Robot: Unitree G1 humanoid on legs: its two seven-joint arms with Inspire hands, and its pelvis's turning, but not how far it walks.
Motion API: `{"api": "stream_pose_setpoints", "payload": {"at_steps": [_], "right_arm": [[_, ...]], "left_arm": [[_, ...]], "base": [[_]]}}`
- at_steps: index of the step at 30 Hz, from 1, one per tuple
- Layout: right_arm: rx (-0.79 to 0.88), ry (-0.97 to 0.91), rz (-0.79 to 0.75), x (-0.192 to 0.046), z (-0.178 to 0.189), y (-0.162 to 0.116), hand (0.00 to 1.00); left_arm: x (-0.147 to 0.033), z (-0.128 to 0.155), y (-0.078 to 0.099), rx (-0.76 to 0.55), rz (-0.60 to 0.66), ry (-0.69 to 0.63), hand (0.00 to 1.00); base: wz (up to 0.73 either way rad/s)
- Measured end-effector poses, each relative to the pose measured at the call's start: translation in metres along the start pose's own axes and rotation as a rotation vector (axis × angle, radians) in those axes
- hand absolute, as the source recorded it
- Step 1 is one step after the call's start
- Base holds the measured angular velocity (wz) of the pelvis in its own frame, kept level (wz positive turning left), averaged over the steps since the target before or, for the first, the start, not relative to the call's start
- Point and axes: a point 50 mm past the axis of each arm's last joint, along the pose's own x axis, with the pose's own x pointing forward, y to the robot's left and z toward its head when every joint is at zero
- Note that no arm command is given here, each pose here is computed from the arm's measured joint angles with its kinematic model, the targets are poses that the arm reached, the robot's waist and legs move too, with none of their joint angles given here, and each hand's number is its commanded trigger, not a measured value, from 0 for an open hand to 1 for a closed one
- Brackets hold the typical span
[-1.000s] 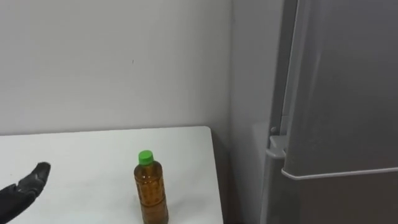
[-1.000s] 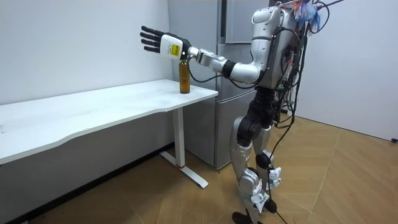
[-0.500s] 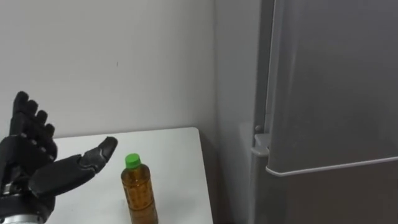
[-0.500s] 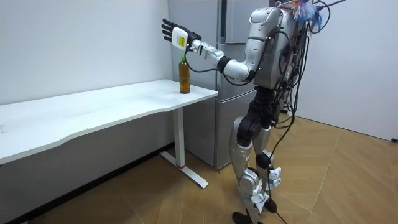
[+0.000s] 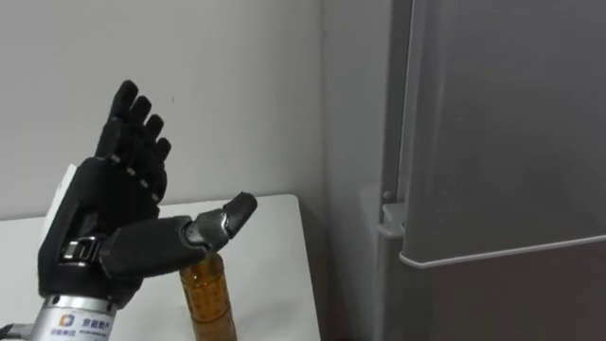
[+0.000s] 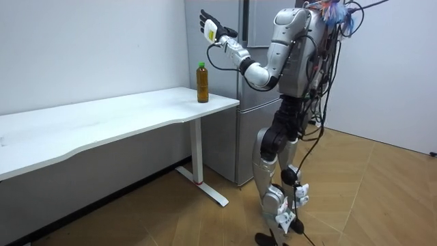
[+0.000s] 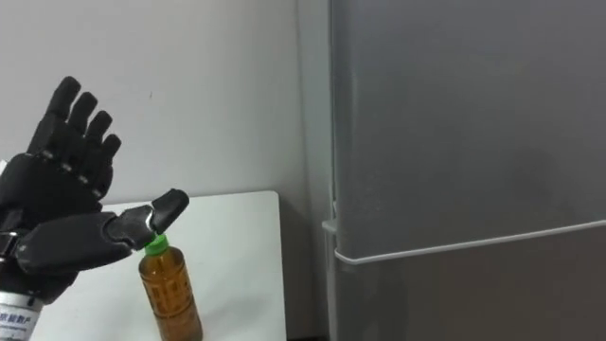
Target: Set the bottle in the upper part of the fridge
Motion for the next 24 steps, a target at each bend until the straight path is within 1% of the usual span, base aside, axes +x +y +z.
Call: {"api": "stream_pose_setpoints", "payload": {"at_steps": [2, 5, 10, 13, 20, 24], "right_arm": [[0.0, -0.001, 0.001, 0.0, 0.0, 0.0, 0.0], [0.0, -0.002, 0.001, 0.0, 0.001, 0.0, 0.0], [-0.003, -0.007, 0.003, 0.001, 0.004, 0.001, 0.0], [-0.003, -0.014, 0.002, 0.001, 0.005, 0.001, 0.0], [-0.008, -0.01, 0.005, 0.002, 0.009, 0.004, 0.0], [-0.02, -0.011, 0.018, 0.003, 0.01, 0.005, 0.0]], "left_arm": [[0.0, 0.0, -0.002, -0.005, -0.024, 0.0, 0.0], [0.002, 0.002, -0.011, -0.022, -0.074, -0.016, 0.0], [0.005, 0.012, -0.034, -0.099, -0.213, -0.057, 0.0], [0.005, 0.01, -0.041, -0.12, -0.26, -0.05, 0.0], [0.009, 0.012, -0.051, -0.156, -0.307, -0.08, 0.0], [0.011, 0.013, -0.059, -0.164, -0.36, -0.087, 0.0]], "base": [[0.0], [0.0], [-0.01], [-0.03], [0.0], [0.0]]}}
